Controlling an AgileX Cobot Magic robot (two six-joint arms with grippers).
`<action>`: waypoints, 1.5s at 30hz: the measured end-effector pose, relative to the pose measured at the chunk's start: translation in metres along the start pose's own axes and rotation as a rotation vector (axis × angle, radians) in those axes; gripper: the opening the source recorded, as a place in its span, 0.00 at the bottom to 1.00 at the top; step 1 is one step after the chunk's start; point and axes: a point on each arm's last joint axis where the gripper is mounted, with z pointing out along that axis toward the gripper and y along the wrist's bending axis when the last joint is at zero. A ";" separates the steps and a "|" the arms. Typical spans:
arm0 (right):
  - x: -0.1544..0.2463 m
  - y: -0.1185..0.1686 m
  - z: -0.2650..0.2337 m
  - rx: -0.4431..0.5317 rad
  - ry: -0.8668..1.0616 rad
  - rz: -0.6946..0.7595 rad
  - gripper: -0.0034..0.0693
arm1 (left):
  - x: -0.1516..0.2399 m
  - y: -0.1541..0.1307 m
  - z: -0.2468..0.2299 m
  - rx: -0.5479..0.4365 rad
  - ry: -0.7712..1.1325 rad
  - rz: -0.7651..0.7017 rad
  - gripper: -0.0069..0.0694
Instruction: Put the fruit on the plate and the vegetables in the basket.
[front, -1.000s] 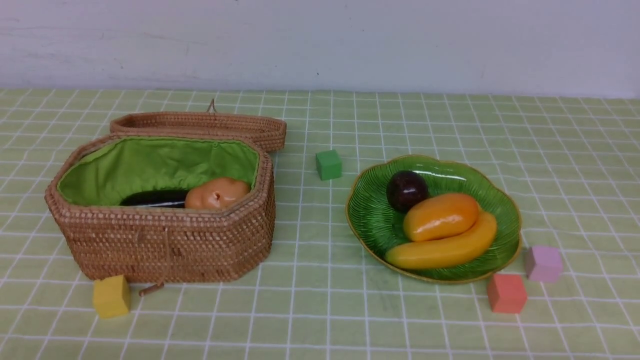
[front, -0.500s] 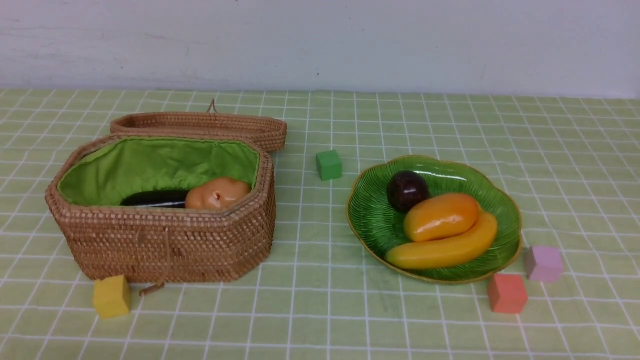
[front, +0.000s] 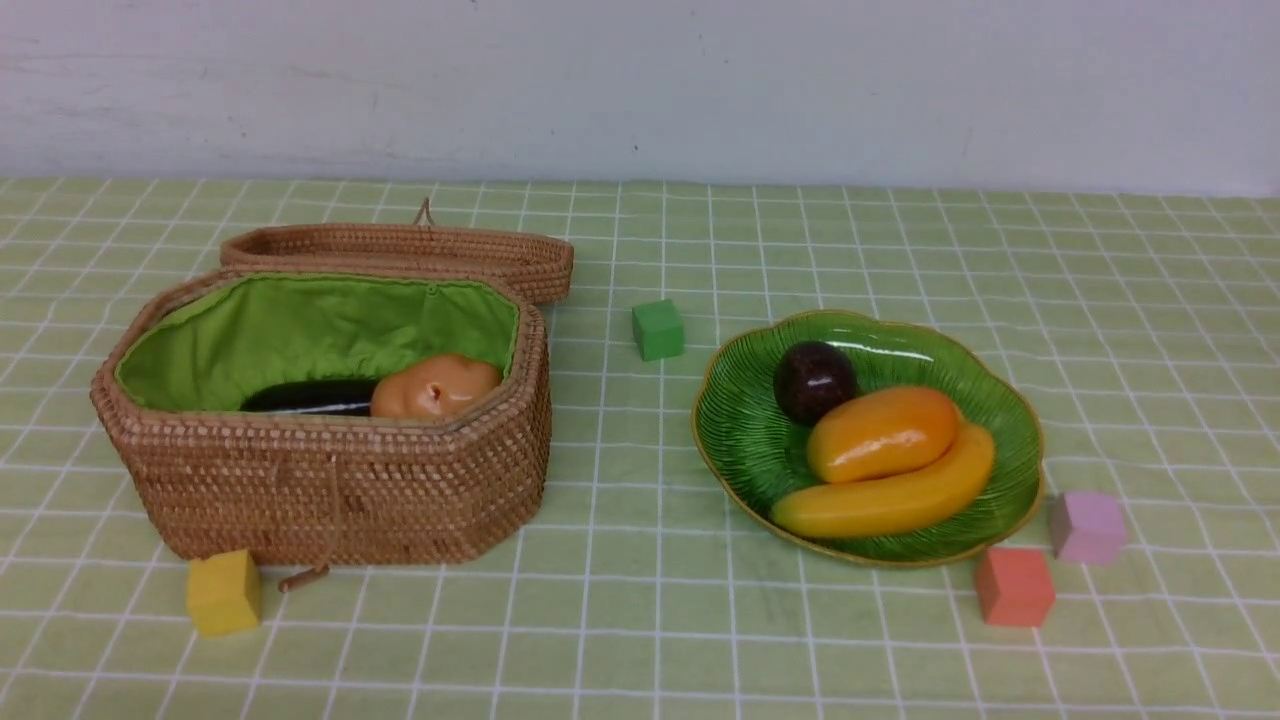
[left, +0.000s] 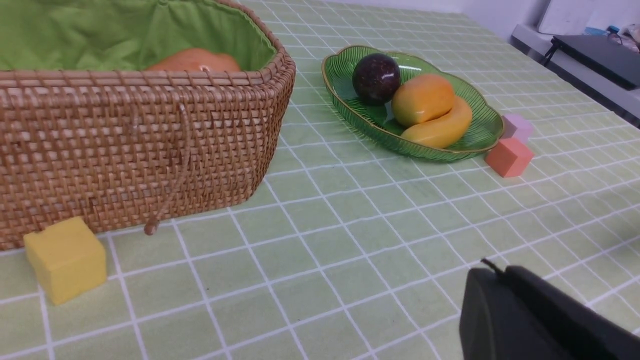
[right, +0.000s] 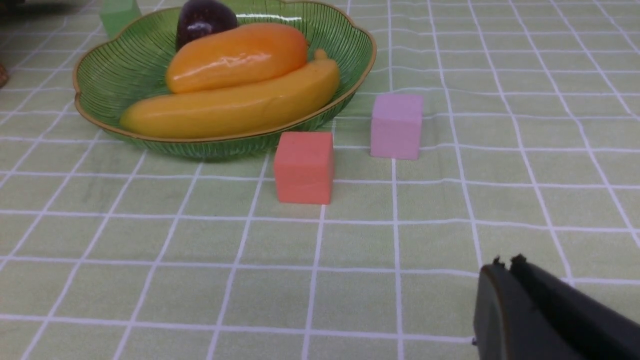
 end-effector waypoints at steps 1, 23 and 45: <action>0.000 0.000 0.000 0.000 0.000 0.000 0.07 | 0.000 0.000 0.000 -0.007 -0.003 0.004 0.10; 0.000 0.000 0.000 0.000 0.002 0.000 0.09 | 0.067 0.038 0.027 -0.532 -0.033 -0.099 0.07; 0.000 0.000 0.000 0.000 0.002 0.000 0.13 | 0.066 0.041 0.026 -0.577 -0.043 -0.111 0.07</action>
